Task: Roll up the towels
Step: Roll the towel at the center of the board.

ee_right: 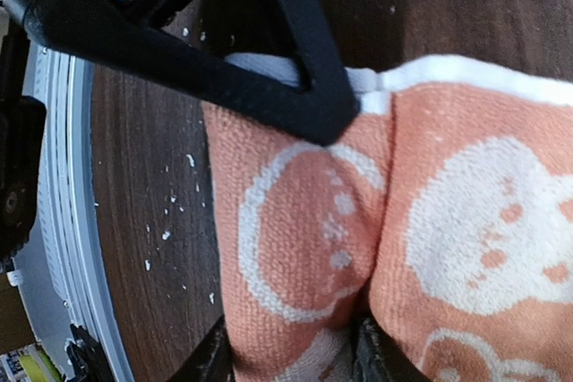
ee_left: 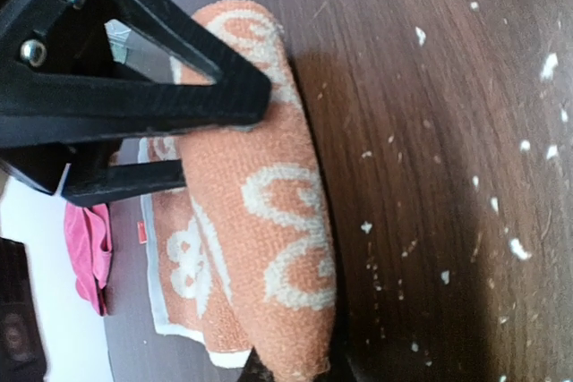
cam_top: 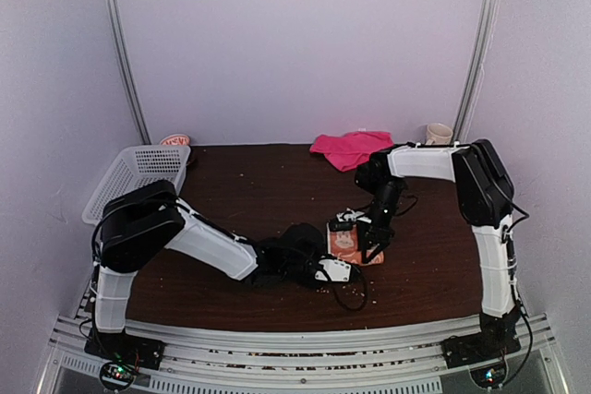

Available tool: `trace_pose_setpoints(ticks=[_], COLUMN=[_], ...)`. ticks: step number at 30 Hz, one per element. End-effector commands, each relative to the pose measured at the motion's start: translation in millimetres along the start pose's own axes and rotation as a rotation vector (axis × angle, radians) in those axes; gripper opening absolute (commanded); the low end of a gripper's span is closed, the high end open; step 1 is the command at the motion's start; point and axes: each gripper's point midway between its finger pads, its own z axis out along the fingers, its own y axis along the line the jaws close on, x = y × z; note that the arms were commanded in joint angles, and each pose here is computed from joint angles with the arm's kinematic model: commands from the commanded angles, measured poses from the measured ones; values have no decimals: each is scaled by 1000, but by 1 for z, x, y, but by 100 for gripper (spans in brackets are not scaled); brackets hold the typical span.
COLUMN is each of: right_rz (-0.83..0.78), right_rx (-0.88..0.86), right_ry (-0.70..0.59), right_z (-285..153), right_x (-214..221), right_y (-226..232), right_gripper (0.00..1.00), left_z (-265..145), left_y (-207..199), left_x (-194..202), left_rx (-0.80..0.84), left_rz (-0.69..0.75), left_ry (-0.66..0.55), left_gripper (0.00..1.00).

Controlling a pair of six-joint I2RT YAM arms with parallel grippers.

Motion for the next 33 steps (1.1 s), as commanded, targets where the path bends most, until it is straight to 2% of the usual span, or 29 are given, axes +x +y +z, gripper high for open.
trace_pose_setpoints(ticks=[1,7,13,20,26,33], right_rz=[-45,-100,-196,-429,-611,-659], right_rx=[171,374,646,947,1014,1056], right_ry=[-9,-49,-154,-215,-232,-199], right_z=[-36,-60,-77,-77,-51,-21], right_x=[-1,5,13,23,18,2], right_y=[-5,-1,11,36,56,52], right_gripper=[48,59,72,84,90,86], left_z=[-4,-3,-3,-4,-2,7], left_y=[-31,-38,-36,-26,-23,-27], left_x=[0,-4,-10,-19,-17,-7], left_rx=[174,287,378,464,551,615], left_rz=[-83,-189,-308,-447,-549,-619], left_ry=[21,36,41,10,-3,22], left_gripper=[0,0,0,0,0,0])
